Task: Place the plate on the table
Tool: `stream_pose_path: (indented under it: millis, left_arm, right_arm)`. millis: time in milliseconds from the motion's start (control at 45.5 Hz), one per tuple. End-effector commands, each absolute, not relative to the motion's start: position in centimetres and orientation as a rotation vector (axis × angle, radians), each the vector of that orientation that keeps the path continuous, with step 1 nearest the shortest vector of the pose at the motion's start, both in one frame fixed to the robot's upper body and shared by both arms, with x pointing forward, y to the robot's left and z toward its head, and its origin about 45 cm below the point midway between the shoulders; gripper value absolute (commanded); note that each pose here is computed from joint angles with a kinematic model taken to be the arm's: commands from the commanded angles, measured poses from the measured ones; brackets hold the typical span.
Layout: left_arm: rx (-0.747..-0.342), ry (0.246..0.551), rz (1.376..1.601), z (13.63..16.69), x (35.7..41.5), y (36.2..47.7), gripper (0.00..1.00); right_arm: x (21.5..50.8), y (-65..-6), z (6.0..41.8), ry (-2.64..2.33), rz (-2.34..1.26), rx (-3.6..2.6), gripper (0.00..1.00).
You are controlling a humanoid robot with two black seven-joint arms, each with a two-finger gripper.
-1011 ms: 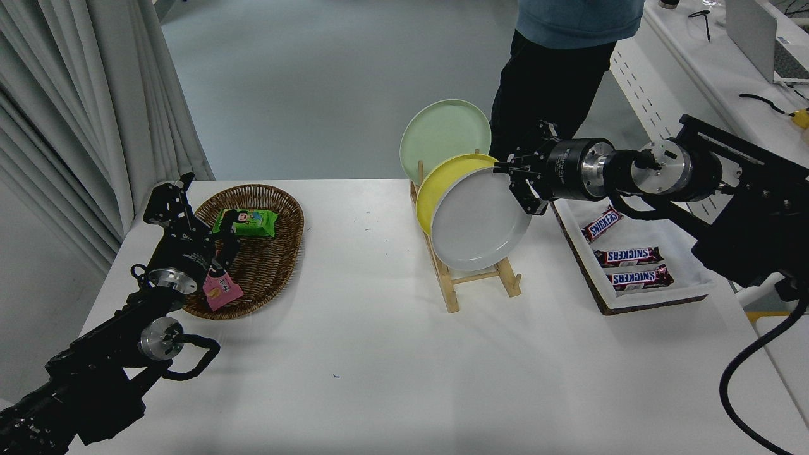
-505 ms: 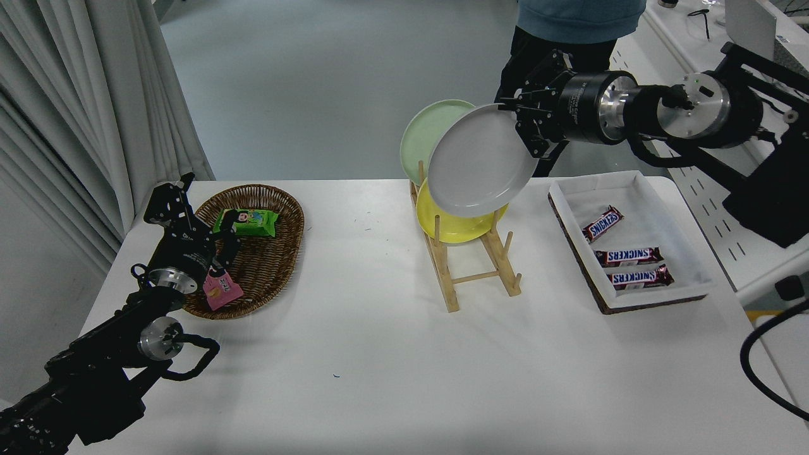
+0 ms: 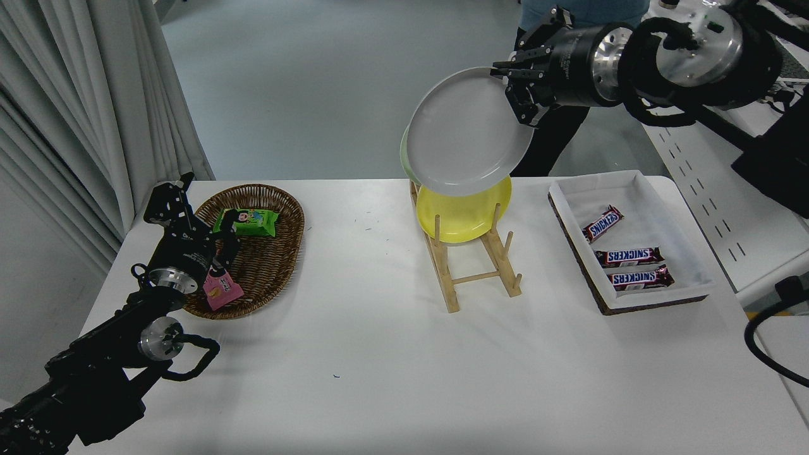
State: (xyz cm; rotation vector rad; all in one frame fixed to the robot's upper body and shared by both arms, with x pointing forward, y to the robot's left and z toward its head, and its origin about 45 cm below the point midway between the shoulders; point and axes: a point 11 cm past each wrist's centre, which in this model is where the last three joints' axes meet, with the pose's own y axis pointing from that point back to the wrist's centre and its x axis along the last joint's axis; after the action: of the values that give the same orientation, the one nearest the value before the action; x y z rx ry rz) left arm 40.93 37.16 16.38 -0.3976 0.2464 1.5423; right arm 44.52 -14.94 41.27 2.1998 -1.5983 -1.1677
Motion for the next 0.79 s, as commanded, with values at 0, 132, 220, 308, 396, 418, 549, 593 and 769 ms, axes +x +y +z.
stream_pose_path:
  millis: [0,132,220,308,396,418,549,593,769]
  left_arm:
    - [-0.398,0.245,1.542,16.43,40.97,37.1,1.00]
    - [-0.397,0.246,1.543,16.37,40.92,37.2,1.00]
    - [-0.398,0.247,1.542,16.37,40.92,37.2,1.00]
    - [-0.397,0.246,1.543,16.37,40.92,37.2,1.00]
    - [-0.397,0.246,1.543,16.37,40.92,37.2,1.00]
    - [-0.399,0.246,1.541,16.44,40.97,37.1,1.00]
    - [-0.398,0.247,1.542,16.37,40.92,37.2,1.00]
    - [-0.398,0.247,1.542,16.37,40.92,37.2,1.00]
    - [-0.399,0.246,1.541,16.44,40.97,37.1,1.00]
  right_arm:
    - [42.2,-12.7,36.1,-1.445,-1.368,2.096,0.00]
    - [40.7,-10.6,32.2,-1.348,-1.464,2.029,0.00]
    - [40.0,-10.5,29.9,-1.329,-1.518,1.975,0.00]
    - [39.5,-10.3,28.4,-1.315,-1.551,1.933,0.00]
    - [38.4,-9.6,26.4,-1.296,-1.567,1.847,0.00]
    - [38.1,-9.4,25.9,-1.294,-1.567,1.818,0.00]
    - [36.7,-9.0,24.0,-1.321,-1.562,1.676,0.00]
    - [36.4,-8.5,23.9,-1.305,-1.562,1.678,0.00]
    - [36.1,-7.1,24.2,-1.268,-1.577,1.697,0.00]
